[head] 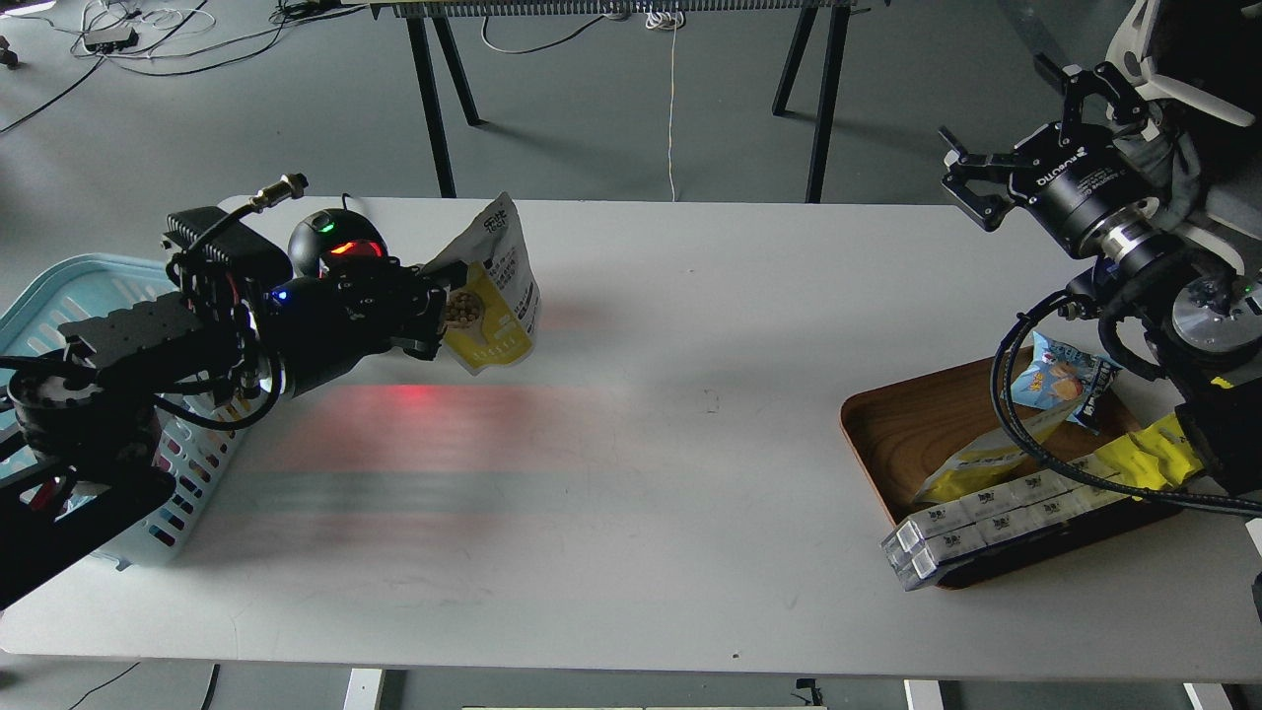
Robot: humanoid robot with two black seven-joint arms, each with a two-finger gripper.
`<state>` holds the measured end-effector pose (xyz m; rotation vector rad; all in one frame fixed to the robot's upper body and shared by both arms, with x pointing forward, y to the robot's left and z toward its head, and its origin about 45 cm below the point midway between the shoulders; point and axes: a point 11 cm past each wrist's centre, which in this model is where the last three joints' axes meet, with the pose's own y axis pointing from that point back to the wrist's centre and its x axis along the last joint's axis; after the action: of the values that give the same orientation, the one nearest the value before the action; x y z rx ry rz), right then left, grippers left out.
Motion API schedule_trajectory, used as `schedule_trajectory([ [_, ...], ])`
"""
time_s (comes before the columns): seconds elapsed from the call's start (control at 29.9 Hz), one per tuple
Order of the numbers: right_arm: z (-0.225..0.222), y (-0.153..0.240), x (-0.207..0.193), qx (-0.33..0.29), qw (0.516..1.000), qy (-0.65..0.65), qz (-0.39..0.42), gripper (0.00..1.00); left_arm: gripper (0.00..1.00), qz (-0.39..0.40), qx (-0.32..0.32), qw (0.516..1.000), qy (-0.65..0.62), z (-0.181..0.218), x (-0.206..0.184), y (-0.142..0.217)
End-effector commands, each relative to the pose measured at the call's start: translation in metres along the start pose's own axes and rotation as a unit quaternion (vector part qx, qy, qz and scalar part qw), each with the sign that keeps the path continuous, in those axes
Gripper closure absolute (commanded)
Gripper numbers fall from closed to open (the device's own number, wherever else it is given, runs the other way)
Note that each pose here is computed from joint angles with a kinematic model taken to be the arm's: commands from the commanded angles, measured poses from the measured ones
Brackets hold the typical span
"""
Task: Scan snack and place in basket
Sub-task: 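Hold the packet in front of the scanner, turning it to scan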
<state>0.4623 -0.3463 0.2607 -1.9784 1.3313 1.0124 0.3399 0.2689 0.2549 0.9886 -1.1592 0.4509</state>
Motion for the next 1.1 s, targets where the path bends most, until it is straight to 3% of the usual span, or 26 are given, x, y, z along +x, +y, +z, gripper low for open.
schedule_trajectory([
  [0.0,0.000,0.000,0.000,0.000,1.000,0.001,0.000,0.01,0.99,-0.005,0.007,1.000,-0.004,-0.007,-0.001,0.004],
  [0.64,0.002,0.000,0.001,-0.001,1.000,-0.001,0.001,0.01,0.99,-0.078,0.028,0.995,-0.052,-0.024,-0.008,0.021],
  [1.07,0.004,-0.001,0.001,-0.002,1.000,-0.003,0.000,0.01,0.99,-0.134,0.021,0.988,-0.074,-0.021,0.007,0.024],
])
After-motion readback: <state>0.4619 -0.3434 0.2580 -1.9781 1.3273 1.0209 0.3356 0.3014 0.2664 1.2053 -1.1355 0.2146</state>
